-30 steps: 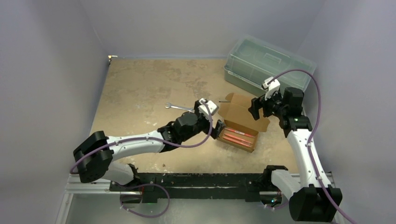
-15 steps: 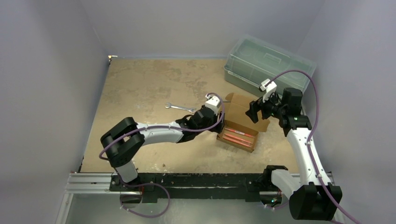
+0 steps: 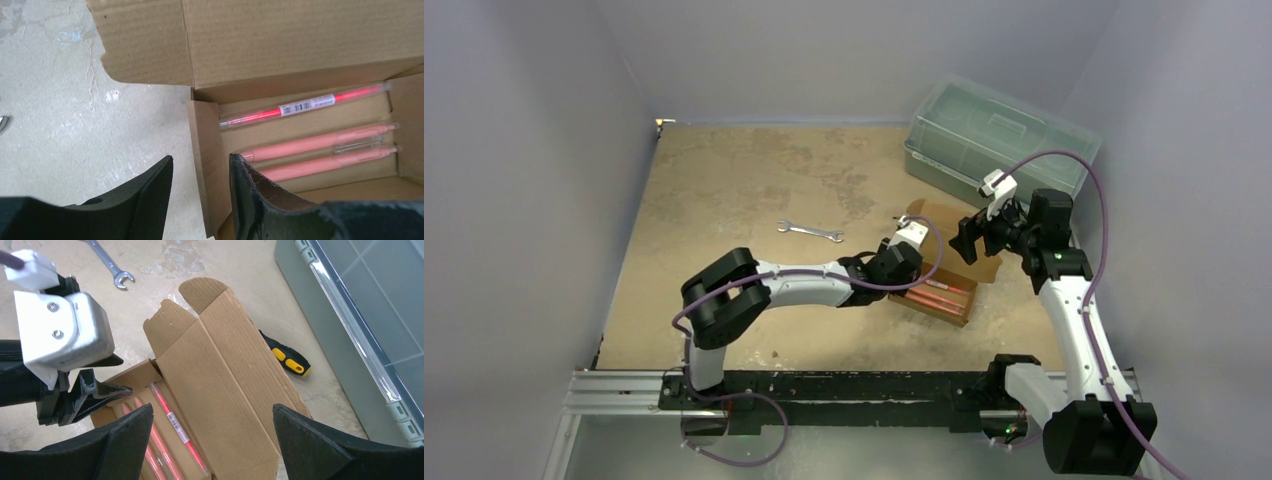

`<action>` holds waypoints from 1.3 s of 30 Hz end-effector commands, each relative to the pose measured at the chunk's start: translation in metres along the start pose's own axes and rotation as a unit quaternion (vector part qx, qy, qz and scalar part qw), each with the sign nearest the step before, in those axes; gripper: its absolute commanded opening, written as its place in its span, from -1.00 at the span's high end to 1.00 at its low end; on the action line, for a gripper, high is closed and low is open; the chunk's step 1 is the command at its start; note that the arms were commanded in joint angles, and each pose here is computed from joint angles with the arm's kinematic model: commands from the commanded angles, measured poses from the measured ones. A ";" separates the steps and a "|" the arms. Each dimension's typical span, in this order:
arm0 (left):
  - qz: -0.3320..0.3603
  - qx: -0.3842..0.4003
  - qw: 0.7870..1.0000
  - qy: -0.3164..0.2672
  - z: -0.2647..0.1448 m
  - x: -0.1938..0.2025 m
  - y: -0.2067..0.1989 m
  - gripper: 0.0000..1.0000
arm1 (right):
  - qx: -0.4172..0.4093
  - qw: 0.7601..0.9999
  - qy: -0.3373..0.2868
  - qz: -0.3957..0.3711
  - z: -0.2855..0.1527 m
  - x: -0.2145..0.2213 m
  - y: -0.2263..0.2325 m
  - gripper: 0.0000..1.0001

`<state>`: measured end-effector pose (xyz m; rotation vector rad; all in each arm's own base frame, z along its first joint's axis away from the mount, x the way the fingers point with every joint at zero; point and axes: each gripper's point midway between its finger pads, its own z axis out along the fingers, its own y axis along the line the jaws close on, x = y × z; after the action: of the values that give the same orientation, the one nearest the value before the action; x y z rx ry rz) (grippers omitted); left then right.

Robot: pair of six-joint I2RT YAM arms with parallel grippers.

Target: Fold the paper box

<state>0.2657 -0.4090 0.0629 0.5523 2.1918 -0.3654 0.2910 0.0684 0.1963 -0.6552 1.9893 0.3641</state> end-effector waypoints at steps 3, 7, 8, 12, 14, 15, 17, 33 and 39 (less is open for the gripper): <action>0.037 -0.053 0.998 0.004 0.001 -0.002 0.010 0.31 | 0.001 0.999 -0.026 -0.020 -0.008 -0.021 0.000 -0.84; 0.041 -0.055 0.998 0.009 0.005 0.001 0.009 0.52 | 0.001 0.999 -0.027 -0.020 -0.009 -0.022 0.000 -0.85; 0.042 -0.057 0.997 0.010 0.005 0.001 0.009 0.57 | 0.000 0.999 -0.026 -0.020 -0.009 -0.022 0.001 -0.85; 0.056 -0.079 0.995 0.015 0.006 0.005 0.016 1.00 | 0.000 0.999 -0.027 -0.020 -0.009 -0.022 0.001 -0.85; 0.077 -0.128 0.989 0.007 -0.001 0.002 0.030 1.00 | 0.000 0.999 -0.027 -0.020 -0.009 -0.022 0.001 -0.85; 0.086 -0.155 0.984 0.009 -0.005 0.003 0.037 1.00 | -0.001 0.999 -0.027 -0.020 -0.009 -0.022 0.001 -0.85; 0.095 -0.179 0.979 0.014 -0.011 0.006 0.048 1.00 | -0.002 0.999 -0.027 -0.020 -0.009 -0.022 0.002 -0.85; 0.103 -0.220 0.969 0.034 -0.044 0.036 0.097 1.00 | -0.012 0.999 -0.026 -0.020 -0.008 -0.021 0.005 -0.86; 0.095 -0.216 0.971 0.040 -0.046 0.038 0.102 0.77 | -0.015 0.999 -0.025 -0.019 -0.007 -0.020 0.005 -0.86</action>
<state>0.2663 -0.3092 0.0491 0.5291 2.1727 0.1934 0.2893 0.0723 0.1979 -0.6679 1.9780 0.3885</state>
